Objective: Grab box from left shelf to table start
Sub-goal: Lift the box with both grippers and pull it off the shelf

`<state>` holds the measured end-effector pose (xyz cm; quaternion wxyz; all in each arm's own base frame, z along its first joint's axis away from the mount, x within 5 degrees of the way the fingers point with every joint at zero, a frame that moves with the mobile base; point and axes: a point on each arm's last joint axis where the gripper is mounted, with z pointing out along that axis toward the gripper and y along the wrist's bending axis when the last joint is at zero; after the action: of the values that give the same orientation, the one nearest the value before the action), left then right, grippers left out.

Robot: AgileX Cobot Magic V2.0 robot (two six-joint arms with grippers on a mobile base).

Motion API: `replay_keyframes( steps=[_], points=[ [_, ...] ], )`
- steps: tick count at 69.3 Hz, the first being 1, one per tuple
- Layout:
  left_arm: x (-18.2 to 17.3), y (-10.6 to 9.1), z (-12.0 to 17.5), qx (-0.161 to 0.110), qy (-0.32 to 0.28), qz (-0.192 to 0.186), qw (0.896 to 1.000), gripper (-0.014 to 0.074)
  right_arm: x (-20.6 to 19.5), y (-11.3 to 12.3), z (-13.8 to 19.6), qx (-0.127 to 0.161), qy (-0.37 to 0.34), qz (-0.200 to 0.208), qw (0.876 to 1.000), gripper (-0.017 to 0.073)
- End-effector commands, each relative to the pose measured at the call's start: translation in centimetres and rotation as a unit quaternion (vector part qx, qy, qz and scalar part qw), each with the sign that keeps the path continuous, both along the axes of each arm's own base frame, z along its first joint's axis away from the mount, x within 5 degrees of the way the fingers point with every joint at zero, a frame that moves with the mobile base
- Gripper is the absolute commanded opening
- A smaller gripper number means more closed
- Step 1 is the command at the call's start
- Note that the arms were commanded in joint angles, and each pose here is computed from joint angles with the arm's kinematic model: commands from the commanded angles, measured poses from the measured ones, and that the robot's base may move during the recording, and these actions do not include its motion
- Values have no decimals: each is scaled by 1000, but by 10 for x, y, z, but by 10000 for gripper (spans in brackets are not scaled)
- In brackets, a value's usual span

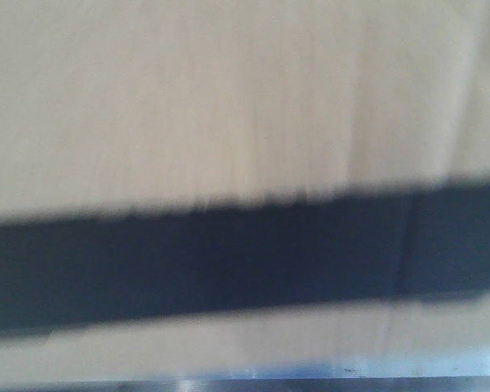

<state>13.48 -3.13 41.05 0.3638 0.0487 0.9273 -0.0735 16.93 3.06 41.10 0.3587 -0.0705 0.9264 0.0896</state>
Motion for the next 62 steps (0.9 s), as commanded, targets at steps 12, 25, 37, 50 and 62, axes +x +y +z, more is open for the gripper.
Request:
replay_keyframes(
  steps=[12, 25, 37, 50, 62],
  points=[
    [-26, 5, 29, -25, -128, -4, 991, -93, -31, -2, -10, 18, -77, -2, 997, 57],
    [-42, 8, 32, -31, -154, -4, 988, -93, -61, -5, -10, 27, -131, -5, 991, 57],
    [-59, 12, 35, -34, -184, -6, 982, -93, -85, -7, 1, 38, -189, -6, 981, 57],
    [-84, 18, 41, -42, -227, -6, 973, -93, -104, -5, 7, 65, -216, 2, 974, 57],
    [-111, 23, 44, -39, -271, -14, 962, -93, -121, -5, 13, 89, -251, 8, 964, 57]
  ],
)
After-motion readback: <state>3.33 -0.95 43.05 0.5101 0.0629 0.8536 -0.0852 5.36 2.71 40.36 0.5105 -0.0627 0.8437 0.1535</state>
